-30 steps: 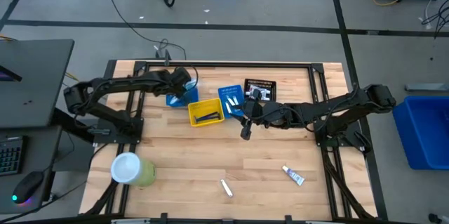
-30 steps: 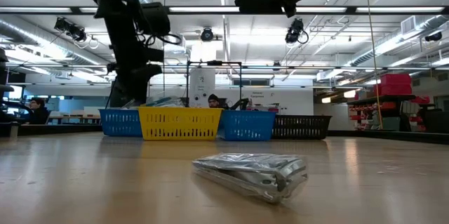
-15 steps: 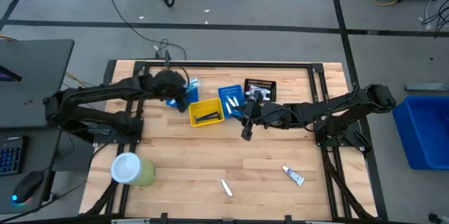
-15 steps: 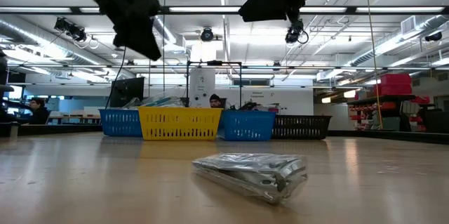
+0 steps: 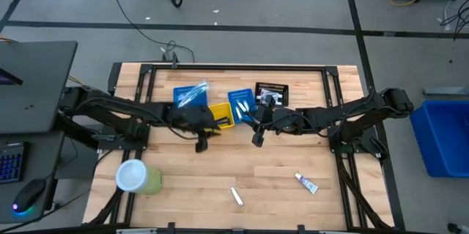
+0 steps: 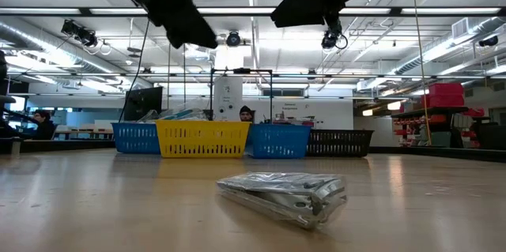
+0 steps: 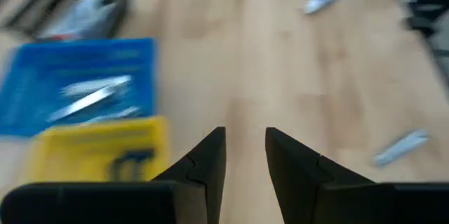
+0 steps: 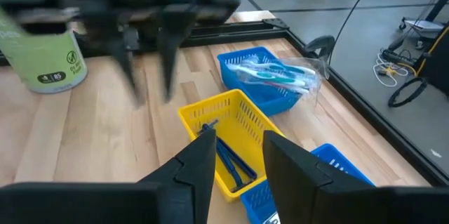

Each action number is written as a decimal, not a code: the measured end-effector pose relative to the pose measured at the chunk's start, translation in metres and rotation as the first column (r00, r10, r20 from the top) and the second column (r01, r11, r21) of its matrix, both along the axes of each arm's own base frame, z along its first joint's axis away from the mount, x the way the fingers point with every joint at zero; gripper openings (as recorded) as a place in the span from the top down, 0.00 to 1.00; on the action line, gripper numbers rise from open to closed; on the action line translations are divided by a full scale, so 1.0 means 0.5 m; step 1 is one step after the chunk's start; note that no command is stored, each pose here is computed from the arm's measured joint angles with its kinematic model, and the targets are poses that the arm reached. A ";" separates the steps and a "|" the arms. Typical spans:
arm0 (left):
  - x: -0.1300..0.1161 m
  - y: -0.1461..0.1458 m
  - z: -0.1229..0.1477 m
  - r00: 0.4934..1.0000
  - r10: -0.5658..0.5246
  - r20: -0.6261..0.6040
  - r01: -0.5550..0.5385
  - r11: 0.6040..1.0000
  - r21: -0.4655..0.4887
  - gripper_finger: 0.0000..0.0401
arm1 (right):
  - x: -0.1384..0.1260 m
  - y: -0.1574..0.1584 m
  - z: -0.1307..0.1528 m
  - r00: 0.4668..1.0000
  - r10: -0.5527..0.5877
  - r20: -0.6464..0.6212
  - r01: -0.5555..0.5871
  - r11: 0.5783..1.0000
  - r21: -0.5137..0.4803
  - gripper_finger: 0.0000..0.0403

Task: Pick & Place Travel size toiletries
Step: Put the nail cutter into the right blue bin

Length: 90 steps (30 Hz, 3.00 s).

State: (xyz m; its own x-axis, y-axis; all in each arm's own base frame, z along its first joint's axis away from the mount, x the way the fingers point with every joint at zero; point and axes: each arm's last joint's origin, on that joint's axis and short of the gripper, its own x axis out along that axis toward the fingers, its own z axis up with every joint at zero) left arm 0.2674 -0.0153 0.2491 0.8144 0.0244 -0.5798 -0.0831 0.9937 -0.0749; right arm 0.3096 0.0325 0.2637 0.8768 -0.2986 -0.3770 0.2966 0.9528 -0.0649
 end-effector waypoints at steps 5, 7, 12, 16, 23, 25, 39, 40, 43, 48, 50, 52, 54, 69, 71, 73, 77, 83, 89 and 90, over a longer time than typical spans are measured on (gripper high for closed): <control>0.049 -0.048 -0.039 0.986 -0.160 0.048 0.163 0.984 -0.069 0.73 | 0.000 0.000 0.000 1.000 -0.007 0.002 0.007 1.000 0.015 0.69; 0.067 -0.070 -0.054 0.967 -0.244 0.079 0.250 0.965 -0.082 0.73 | -0.001 0.000 -0.001 1.000 -0.009 -0.001 0.009 1.000 0.018 0.69; 0.105 -0.137 -0.098 0.885 -0.432 0.173 0.444 0.895 -0.038 0.72 | -0.002 0.000 -0.004 1.000 -0.010 -0.010 0.010 1.000 0.019 0.70; 0.135 -0.192 -0.132 0.856 -0.498 0.141 0.508 0.861 -0.040 0.68 | -0.007 -0.001 -0.021 0.999 -0.031 -0.022 0.032 0.998 0.061 0.71; 0.187 -0.271 -0.182 0.786 -0.617 0.035 0.615 0.786 0.062 0.56 | -0.024 -0.004 -0.066 0.996 -0.066 -0.057 0.073 0.990 0.123 0.71; 0.198 -0.287 -0.200 0.760 -0.650 -0.022 0.649 0.755 0.092 0.53 | -0.029 -0.004 -0.078 0.995 -0.067 -0.069 0.075 0.990 0.120 0.71; 0.215 -0.330 -0.285 0.719 -0.662 -0.214 0.693 0.707 0.140 0.56 | -0.049 -0.005 -0.122 0.989 -0.128 -0.076 0.143 0.960 0.241 0.72; 0.214 -0.330 -0.284 0.729 -0.650 -0.216 0.681 0.719 0.135 0.59 | -0.048 -0.004 -0.121 0.990 -0.127 -0.067 0.139 0.960 0.244 0.72; 0.213 -0.330 -0.282 0.741 -0.636 -0.214 0.667 0.733 0.132 0.69 | -0.047 -0.004 -0.119 0.990 -0.127 -0.055 0.137 0.959 0.246 0.72; 0.213 -0.323 -0.277 0.746 -0.628 -0.221 0.662 0.736 0.144 0.85 | -0.049 -0.005 -0.120 0.988 -0.139 -0.068 0.151 0.962 0.226 0.73; 0.214 -0.312 -0.267 0.783 -0.580 -0.224 0.615 0.776 0.142 0.86 | -0.052 -0.007 -0.115 0.986 -0.159 -0.059 0.168 0.961 0.218 0.73; 0.212 -0.295 -0.249 0.824 -0.513 -0.243 0.556 0.813 0.171 0.86 | -0.059 -0.008 -0.106 0.986 -0.160 -0.055 0.168 0.961 0.218 0.74; 0.211 -0.276 -0.216 0.864 -0.445 -0.236 0.495 0.836 0.239 0.86 | -0.071 -0.010 -0.097 0.985 -0.154 -0.073 0.166 0.963 0.212 0.74; 0.217 0.080 -0.058 0.985 0.052 -0.163 0.026 0.898 0.440 0.83 | -0.161 -0.025 -0.094 0.910 -0.254 -0.329 0.324 0.929 0.179 0.76; 0.221 0.141 -0.071 0.986 0.074 -0.147 -0.019 0.938 0.346 0.82 | -0.159 -0.025 -0.093 0.914 -0.242 -0.326 0.307 0.937 0.165 0.77; 0.216 0.189 -0.097 0.978 0.091 -0.186 -0.032 0.954 0.297 0.82 | -0.159 -0.024 -0.092 0.917 -0.227 -0.328 0.286 0.947 0.143 0.77; 0.215 0.252 -0.131 0.969 0.143 -0.202 -0.086 0.961 0.264 0.82 | -0.154 -0.029 -0.089 0.924 -0.202 -0.325 0.244 0.965 0.095 0.77; 0.215 0.286 -0.176 0.953 0.171 -0.249 -0.115 0.967 0.227 0.80 | -0.149 -0.043 -0.084 0.924 -0.250 -0.289 0.282 0.956 0.074 0.74; 0.216 0.280 -0.179 0.958 0.137 -0.253 -0.087 0.976 0.201 0.75 | -0.149 -0.049 -0.084 0.921 -0.263 -0.288 0.295 0.953 0.074 0.71; 0.217 0.279 -0.179 0.958 0.136 -0.253 -0.085 0.976 0.201 0.74 | -0.149 -0.049 -0.084 0.921 -0.263 -0.288 0.295 0.953 0.075 0.70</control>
State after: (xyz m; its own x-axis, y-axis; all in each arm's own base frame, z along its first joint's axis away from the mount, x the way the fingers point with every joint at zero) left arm 0.3756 0.1240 0.1598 0.6194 0.2336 -0.7495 -0.1850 0.9712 0.1499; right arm 0.2351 0.0080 0.2219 0.6234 -0.4569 -0.6345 0.5378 0.8396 -0.0763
